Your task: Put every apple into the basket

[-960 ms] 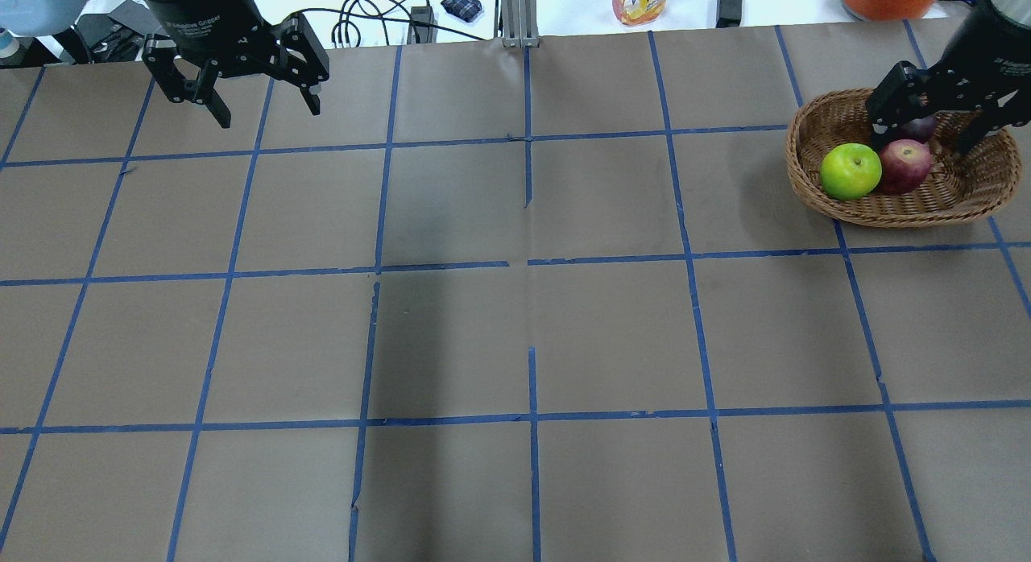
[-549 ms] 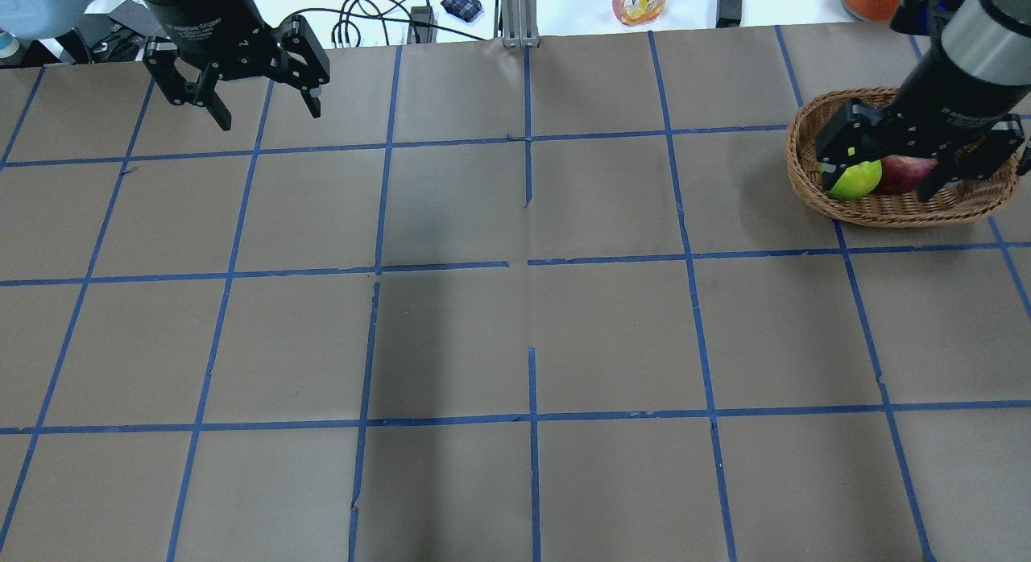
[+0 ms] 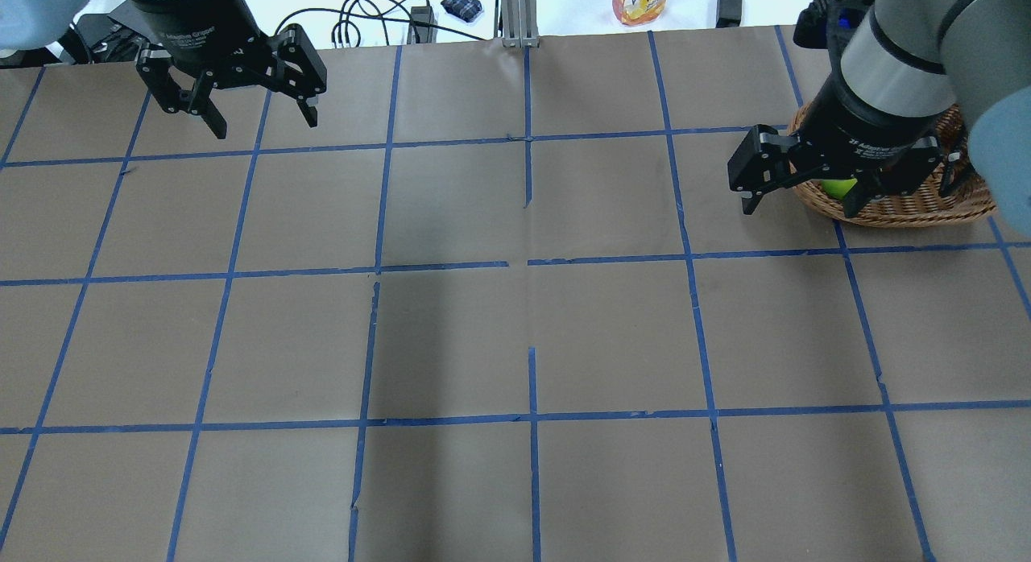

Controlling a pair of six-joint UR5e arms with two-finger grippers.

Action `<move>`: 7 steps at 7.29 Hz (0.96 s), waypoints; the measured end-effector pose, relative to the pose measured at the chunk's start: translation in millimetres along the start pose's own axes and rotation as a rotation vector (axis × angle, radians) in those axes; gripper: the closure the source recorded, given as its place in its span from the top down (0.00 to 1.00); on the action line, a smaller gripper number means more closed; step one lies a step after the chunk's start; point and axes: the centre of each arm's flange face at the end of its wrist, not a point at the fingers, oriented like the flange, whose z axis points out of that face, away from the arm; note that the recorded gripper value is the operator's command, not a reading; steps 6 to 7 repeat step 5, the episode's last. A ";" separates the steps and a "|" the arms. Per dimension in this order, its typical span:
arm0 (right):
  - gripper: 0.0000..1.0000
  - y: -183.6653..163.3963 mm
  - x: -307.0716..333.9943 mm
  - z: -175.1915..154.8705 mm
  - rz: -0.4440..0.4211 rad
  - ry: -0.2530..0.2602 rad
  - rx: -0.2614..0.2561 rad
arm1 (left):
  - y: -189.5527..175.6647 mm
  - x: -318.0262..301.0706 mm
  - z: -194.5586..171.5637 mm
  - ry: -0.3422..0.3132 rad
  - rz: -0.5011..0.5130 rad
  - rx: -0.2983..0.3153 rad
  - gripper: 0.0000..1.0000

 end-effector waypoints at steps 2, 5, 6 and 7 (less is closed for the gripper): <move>1.00 12.2 -0.7 -4.9 -0.023 -0.002 -0.043 | 0.4 0.4 1.4 0.001 -0.001 0.000 1.00; 1.00 15.2 -0.4 -13.3 -0.061 -0.004 -0.072 | -0.6 -0.1 2.0 0.004 -0.001 0.002 1.00; 1.00 15.2 -0.4 -13.3 -0.061 -0.004 -0.072 | -0.6 -0.1 2.0 0.004 -0.001 0.002 1.00; 1.00 15.2 -0.4 -13.3 -0.061 -0.004 -0.072 | -0.6 -0.1 2.0 0.004 -0.001 0.002 1.00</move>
